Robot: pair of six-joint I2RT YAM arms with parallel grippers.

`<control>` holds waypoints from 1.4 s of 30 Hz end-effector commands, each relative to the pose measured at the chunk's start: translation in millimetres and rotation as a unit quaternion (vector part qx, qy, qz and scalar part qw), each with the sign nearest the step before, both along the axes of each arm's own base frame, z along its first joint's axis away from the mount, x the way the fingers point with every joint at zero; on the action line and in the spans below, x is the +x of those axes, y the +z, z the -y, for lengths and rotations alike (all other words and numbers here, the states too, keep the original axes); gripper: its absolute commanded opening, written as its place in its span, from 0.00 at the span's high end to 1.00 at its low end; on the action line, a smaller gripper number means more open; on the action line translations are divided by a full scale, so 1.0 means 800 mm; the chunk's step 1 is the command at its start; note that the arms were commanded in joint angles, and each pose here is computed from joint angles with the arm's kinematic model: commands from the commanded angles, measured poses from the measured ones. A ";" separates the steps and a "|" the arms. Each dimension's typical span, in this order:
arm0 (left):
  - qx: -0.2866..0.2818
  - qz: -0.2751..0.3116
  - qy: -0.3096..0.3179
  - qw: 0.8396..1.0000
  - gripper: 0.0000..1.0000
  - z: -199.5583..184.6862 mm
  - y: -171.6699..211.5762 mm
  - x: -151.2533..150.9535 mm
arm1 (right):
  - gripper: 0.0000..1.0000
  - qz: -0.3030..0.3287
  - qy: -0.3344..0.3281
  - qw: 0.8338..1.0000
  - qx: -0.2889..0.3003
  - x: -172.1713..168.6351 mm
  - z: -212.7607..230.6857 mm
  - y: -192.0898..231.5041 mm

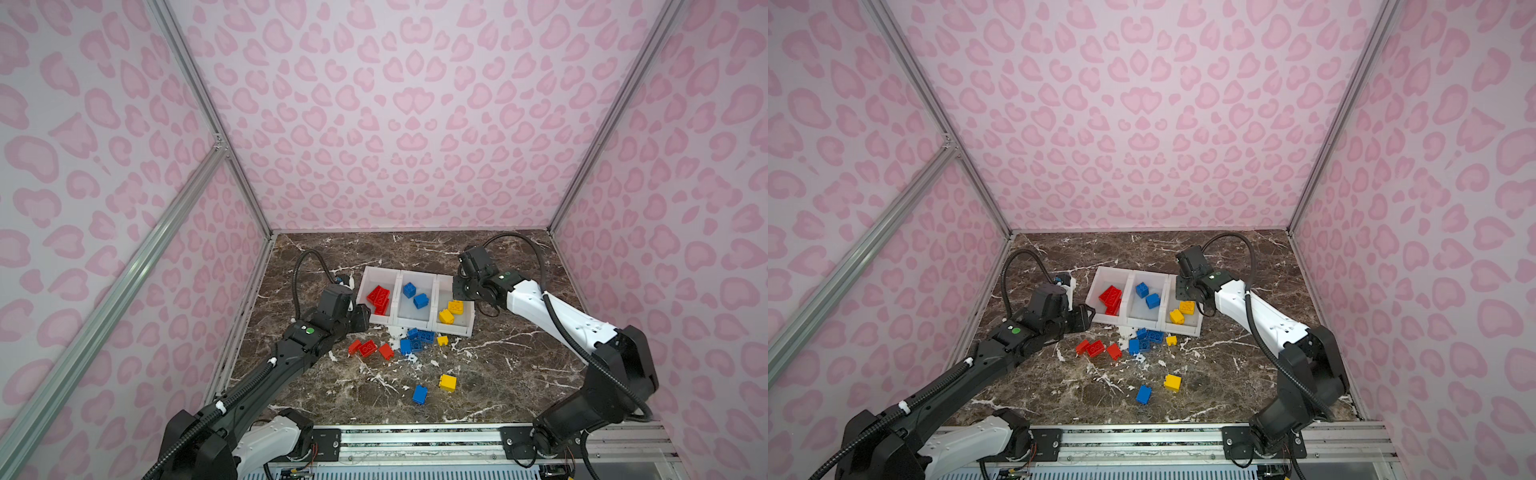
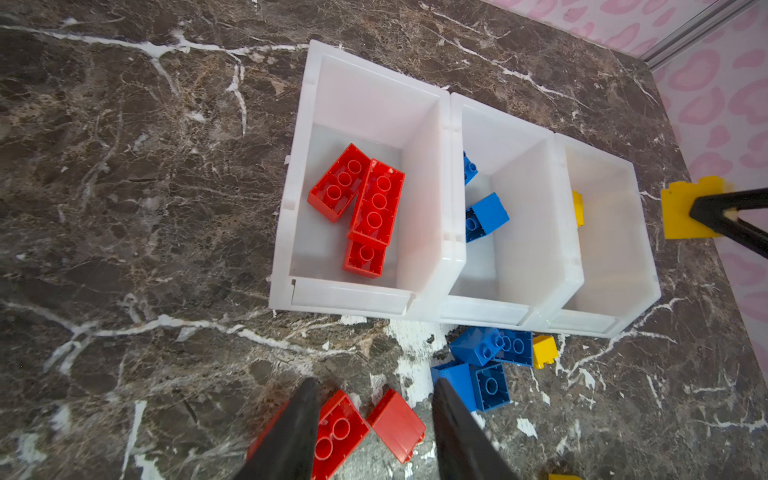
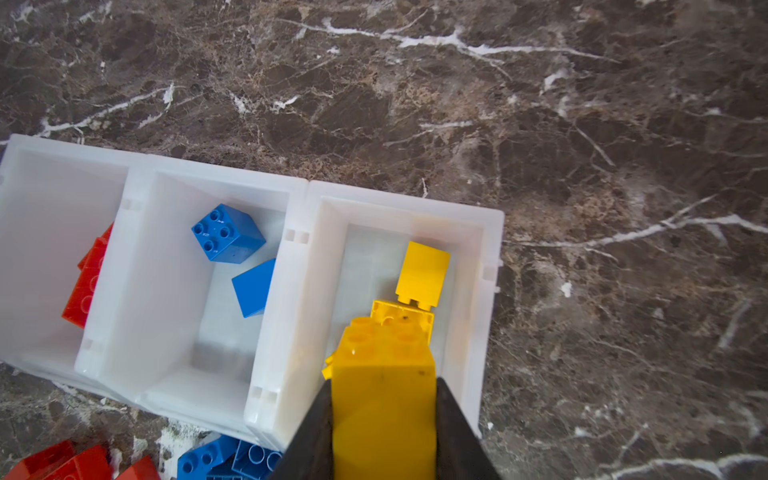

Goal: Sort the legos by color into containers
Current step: 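Lift the yellow brick and drop it into the compartment nearest the right gripper, then lower the left gripper onto a red brick in front of the bin and grasp it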

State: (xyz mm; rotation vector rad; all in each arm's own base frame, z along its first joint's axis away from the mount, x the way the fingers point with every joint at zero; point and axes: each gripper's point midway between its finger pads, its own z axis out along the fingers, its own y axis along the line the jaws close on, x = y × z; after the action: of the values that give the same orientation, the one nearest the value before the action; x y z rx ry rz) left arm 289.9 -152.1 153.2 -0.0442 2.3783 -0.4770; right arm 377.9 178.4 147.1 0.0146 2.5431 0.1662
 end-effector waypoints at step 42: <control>0.038 -0.067 0.036 0.996 0.47 -0.023 -0.056 -0.037 | 0.38 -0.025 0.025 0.999 0.014 -0.003 -0.014 -0.027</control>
State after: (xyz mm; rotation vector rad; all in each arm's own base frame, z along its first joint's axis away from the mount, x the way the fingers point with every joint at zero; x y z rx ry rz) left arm 264.9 -141.4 117.7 -0.0929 2.4849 -0.4030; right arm 376.1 190.1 126.6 -0.0373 2.5960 0.2207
